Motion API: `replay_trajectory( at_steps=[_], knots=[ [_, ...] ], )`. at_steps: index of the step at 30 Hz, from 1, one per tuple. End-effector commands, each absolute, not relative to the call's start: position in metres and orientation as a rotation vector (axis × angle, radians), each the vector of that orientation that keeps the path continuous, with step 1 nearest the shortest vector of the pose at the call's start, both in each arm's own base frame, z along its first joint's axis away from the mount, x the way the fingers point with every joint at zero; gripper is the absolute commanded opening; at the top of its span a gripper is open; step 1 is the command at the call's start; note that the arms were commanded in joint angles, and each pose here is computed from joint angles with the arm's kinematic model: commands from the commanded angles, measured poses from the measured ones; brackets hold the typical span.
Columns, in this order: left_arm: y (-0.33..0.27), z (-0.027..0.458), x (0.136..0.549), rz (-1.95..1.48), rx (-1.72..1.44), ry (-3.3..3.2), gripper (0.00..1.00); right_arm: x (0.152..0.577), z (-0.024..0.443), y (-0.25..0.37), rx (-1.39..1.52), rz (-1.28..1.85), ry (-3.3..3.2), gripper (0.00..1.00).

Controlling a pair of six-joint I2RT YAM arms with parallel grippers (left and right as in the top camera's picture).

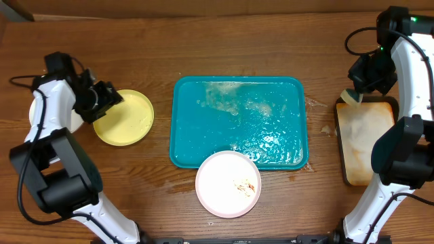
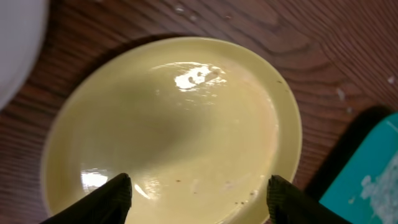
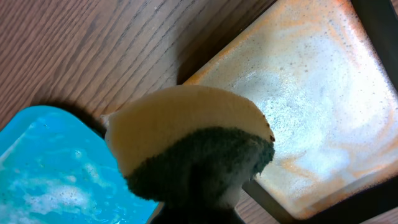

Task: Clean dirty plates on tray and stack at the side
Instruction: 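Lower the yellow plate onto the white plate and release it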

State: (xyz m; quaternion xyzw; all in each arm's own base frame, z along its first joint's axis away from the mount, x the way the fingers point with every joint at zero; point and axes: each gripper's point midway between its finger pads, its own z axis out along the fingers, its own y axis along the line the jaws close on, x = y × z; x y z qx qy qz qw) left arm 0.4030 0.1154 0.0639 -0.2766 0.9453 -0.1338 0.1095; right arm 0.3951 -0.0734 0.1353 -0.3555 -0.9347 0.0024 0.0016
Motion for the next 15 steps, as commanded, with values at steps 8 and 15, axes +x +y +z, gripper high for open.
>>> replay_trajectory(
  at_steps=[8,15],
  knots=[
    [0.178,0.052,0.345,-0.126,-1.039,2.866,0.59,0.396,0.153,-0.072,-1.120,-0.037,-2.982,0.04],
    [0.164,0.019,0.320,-0.134,-1.076,2.931,0.64,0.396,0.153,-0.072,-1.119,-0.038,-2.983,0.04]
  ],
)
